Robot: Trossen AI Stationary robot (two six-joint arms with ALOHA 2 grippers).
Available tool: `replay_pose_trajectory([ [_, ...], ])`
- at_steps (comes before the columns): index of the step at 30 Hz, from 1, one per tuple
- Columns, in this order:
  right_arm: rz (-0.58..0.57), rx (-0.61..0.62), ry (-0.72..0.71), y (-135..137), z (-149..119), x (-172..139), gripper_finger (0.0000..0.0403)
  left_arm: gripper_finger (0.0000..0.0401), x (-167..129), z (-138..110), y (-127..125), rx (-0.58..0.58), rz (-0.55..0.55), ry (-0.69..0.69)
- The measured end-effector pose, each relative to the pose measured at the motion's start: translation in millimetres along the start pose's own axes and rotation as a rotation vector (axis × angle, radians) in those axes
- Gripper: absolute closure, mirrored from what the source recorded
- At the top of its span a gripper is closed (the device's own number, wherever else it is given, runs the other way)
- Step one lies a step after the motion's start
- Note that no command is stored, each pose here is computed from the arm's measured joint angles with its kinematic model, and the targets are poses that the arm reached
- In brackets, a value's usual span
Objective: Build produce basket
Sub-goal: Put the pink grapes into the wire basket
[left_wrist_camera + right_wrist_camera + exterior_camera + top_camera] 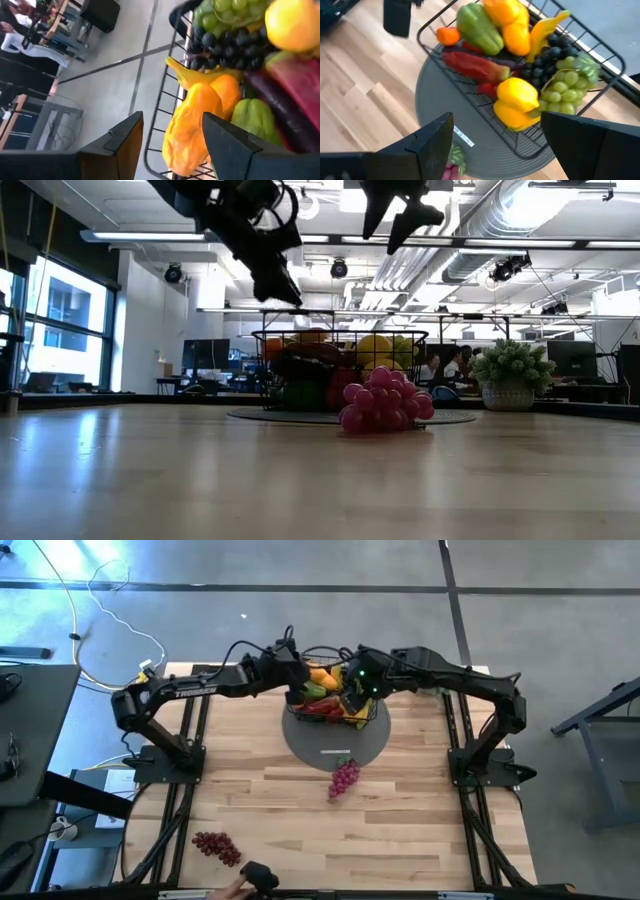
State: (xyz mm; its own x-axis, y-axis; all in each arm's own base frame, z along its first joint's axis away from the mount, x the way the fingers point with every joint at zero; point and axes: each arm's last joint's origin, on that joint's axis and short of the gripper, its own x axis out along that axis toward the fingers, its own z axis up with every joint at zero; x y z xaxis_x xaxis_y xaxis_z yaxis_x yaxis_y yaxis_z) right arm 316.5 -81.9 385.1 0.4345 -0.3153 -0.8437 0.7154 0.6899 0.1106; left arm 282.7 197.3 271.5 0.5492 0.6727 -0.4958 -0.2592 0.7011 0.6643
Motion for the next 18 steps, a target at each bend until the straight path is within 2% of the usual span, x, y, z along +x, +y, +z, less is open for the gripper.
replay_pose_trajectory([
  [5,0.025,-0.011,0.006,12,-7,-3,0.0121,0.021,-24,5,7,-0.053,0.008,-0.022],
  [12,0.103,-0.044,0.056,21,-13,-3,0.0121,0.021,-61,8,0,-0.003,-0.071,0.012],
  [18,0.15,-0.206,0.115,29,-15,11,0.0121,0.0211,-92,9,-12,-0.073,-0.167,0.04],
])
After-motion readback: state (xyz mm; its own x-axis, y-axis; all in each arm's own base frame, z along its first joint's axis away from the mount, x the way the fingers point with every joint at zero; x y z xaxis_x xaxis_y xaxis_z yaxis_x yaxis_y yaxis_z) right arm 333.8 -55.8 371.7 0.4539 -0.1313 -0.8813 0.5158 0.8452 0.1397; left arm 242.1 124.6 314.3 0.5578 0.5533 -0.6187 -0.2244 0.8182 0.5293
